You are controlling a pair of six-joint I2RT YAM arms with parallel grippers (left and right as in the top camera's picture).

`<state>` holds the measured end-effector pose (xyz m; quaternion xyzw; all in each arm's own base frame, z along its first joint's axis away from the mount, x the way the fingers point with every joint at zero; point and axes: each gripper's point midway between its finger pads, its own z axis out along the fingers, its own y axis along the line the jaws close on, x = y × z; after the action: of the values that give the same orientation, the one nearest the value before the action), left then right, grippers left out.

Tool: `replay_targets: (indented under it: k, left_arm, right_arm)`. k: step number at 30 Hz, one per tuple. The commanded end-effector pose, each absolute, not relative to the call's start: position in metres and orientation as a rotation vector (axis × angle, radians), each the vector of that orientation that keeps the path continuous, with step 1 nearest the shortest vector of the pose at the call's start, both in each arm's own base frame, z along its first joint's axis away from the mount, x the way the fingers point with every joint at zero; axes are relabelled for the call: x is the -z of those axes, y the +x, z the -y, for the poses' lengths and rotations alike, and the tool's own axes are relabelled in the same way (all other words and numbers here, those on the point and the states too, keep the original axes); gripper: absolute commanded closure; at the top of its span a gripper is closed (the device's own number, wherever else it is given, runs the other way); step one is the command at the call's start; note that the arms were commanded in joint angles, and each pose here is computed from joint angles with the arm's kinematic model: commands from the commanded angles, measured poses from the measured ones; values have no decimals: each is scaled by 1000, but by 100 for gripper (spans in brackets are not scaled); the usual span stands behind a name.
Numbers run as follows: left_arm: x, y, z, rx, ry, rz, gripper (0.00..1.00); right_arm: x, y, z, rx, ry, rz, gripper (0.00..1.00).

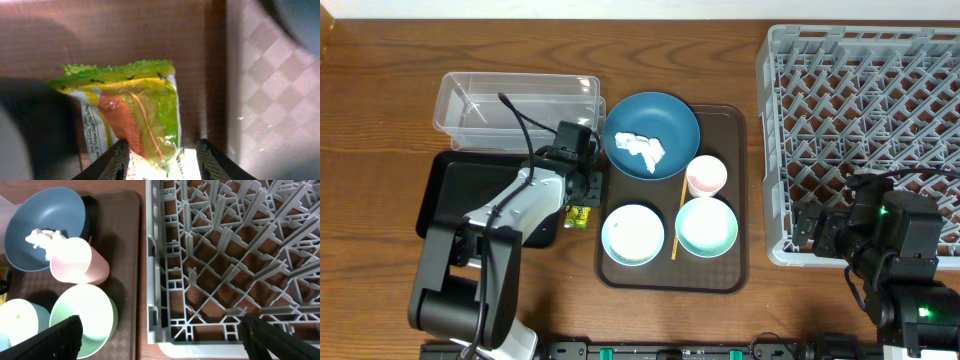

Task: Sort waste into correct bins and load items into the dishwasher rack
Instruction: 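Move the wrapper over the clear bin and release it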

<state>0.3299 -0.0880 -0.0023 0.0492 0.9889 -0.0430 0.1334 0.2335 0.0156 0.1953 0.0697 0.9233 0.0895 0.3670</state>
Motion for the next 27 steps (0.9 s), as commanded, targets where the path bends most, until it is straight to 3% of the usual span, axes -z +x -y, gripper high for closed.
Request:
replay_targets:
  k: [1,7,13,21,27]
  left_arm:
    - [15,321,82,85,129,-2914,62]
    - [15,322,82,88,130,-2914,94]
    - [-12,330,84,101,127,-2864,94]
    - [-100,335,85,151,119,-2652,94]
    - [-180,374,71,88,40,-2299,94]
  right_arm:
    - [-205,235,-13,-212,173,-2347,1]
    - [-204,235,-13,-213,174,-2349,1]
    - [-204,235,-13,-212,173,-2349,1]
    - [-204,235,-13,-212,173,-2348,1]
    - [-204,235,-13,-212,173,-2347,1]
